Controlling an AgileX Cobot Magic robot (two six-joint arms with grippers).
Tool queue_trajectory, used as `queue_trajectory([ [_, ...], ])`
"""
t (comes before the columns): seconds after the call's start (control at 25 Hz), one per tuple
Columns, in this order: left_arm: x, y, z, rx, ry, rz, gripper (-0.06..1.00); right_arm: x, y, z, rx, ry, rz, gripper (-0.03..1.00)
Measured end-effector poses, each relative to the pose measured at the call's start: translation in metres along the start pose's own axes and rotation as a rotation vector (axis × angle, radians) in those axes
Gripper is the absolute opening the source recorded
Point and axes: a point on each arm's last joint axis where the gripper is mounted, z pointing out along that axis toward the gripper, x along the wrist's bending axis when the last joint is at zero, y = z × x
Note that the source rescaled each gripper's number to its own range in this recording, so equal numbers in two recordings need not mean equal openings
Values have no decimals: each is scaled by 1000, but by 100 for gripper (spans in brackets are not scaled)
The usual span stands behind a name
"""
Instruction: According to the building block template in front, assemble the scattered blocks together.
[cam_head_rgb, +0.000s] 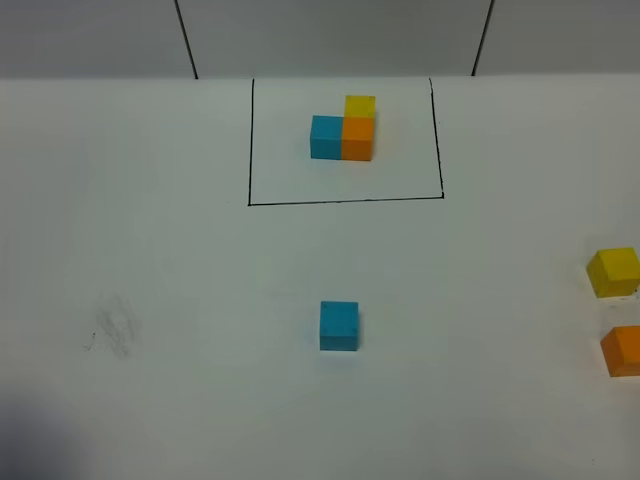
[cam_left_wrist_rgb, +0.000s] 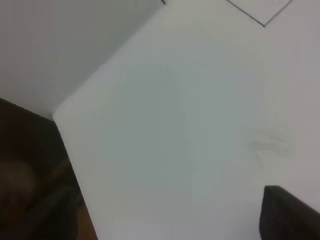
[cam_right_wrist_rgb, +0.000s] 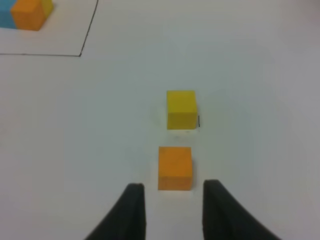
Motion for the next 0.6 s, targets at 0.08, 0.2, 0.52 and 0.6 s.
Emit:
queue_trajectory([
  [0.08, -4, -20, -15, -56, 33, -52, 68, 0, 0, 0, 0, 0, 0, 0],
  [0.2, -15, -47, -29, -112, 76, -142, 68, 0, 0, 0, 0, 0, 0, 0],
  [0.52, -59, -75, -22, -101, 67, -487, 68, 0, 0, 0, 0, 0, 0, 0],
  [0.6, -69, -79, -14, -83, 62, -596, 68, 0, 0, 0, 0, 0, 0, 0],
])
